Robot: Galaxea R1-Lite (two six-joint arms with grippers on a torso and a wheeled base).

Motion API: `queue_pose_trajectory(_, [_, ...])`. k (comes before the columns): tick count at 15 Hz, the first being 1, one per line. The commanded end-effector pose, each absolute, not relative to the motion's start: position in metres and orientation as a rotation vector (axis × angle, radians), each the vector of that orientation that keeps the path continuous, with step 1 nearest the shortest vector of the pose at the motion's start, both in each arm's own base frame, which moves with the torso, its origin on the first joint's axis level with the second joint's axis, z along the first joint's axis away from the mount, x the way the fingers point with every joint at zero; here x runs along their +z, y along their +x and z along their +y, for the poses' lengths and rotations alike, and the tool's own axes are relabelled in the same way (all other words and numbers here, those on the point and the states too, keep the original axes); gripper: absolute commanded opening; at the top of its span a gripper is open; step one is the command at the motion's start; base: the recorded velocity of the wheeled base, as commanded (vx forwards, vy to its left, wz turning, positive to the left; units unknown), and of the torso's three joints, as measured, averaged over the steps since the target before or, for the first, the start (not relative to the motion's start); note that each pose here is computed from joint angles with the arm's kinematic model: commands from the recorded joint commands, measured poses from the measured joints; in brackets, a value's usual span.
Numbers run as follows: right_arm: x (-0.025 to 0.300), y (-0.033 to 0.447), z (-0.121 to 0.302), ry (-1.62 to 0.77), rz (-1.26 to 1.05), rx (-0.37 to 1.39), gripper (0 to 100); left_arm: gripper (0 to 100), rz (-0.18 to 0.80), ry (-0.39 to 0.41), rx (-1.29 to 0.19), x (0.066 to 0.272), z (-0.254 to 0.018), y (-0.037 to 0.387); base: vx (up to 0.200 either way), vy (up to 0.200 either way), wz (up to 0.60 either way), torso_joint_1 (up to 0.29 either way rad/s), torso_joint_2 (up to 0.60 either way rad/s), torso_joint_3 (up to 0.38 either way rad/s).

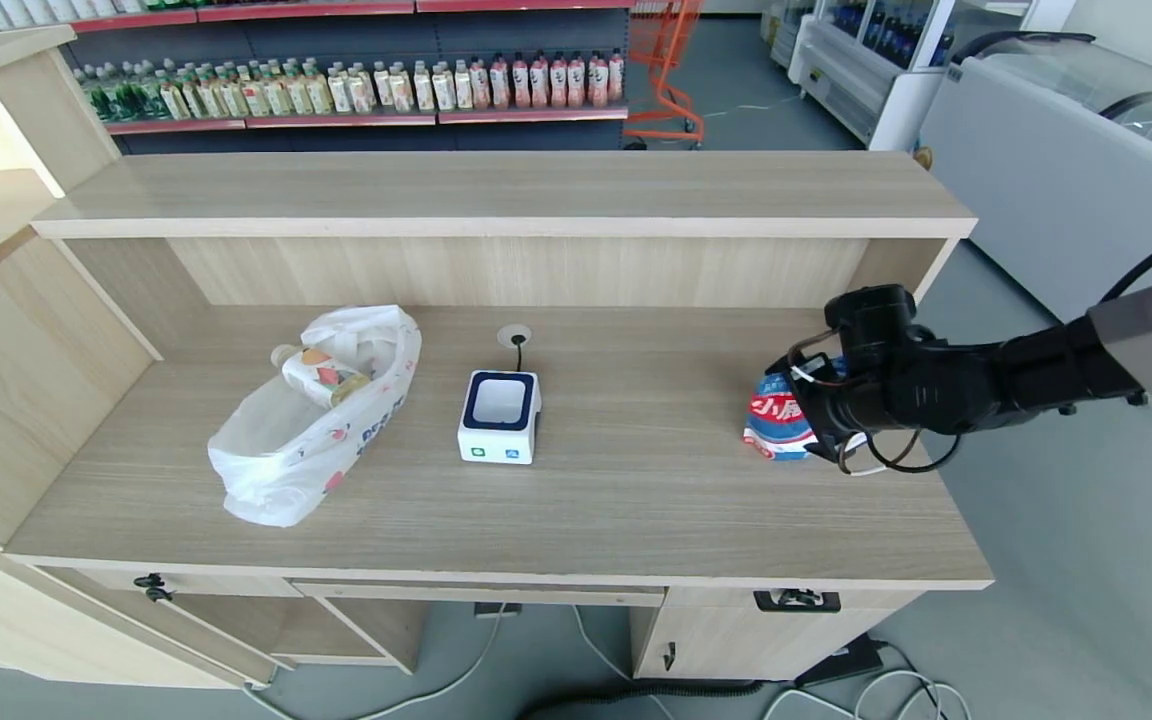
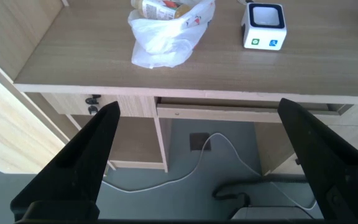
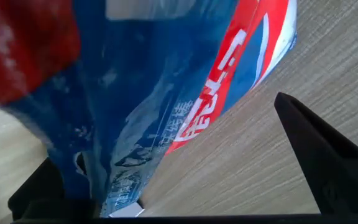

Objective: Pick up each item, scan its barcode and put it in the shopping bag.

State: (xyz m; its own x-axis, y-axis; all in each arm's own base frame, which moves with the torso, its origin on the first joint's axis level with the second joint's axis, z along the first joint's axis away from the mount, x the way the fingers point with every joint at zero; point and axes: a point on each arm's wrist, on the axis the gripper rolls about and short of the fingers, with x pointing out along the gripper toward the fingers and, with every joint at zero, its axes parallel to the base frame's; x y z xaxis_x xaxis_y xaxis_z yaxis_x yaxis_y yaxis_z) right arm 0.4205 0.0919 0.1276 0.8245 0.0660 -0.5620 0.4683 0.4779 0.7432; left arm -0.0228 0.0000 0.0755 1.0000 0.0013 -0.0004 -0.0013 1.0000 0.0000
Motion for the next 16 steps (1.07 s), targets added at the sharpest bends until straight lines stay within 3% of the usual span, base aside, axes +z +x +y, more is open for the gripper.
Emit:
queue_pose_trajectory(1, [0.106,0.435,0.1,1.013,0.591,-0.278,100,100,0.0,0.0,0.002,0.075,0.0,-0.023,0.0,0.0,0.0,0.0,0.0,0.0])
queue_pose_trajectory(6, [0.096,0.453,0.111,0.979,0.535,-0.213,100,100,0.0,0.0,0.002,0.075,0.0,-0.023,0.0,0.0,0.0,0.0,0.0,0.0])
queue_pose_trajectory(7, [0.094,0.454,0.111,0.951,0.535,-0.201,0,100,0.0,0.0,0.002,0.075,0.0,-0.023,0.0,0.0,0.0,0.0,0.0,0.0])
queue_pose_trajectory(12, [0.097,0.453,0.111,0.805,0.536,-0.16,0,100,0.0,0.0,0.002,0.075,0.0,-0.023,0.0,0.0,0.0,0.0,0.0,0.0])
queue_pose_trajectory(16, [0.134,0.436,0.106,0.744,0.477,-0.115,0,100,0.0,0.0,0.002,0.075,0.0,-0.023,0.0,0.0,0.0,0.0,0.0,0.0])
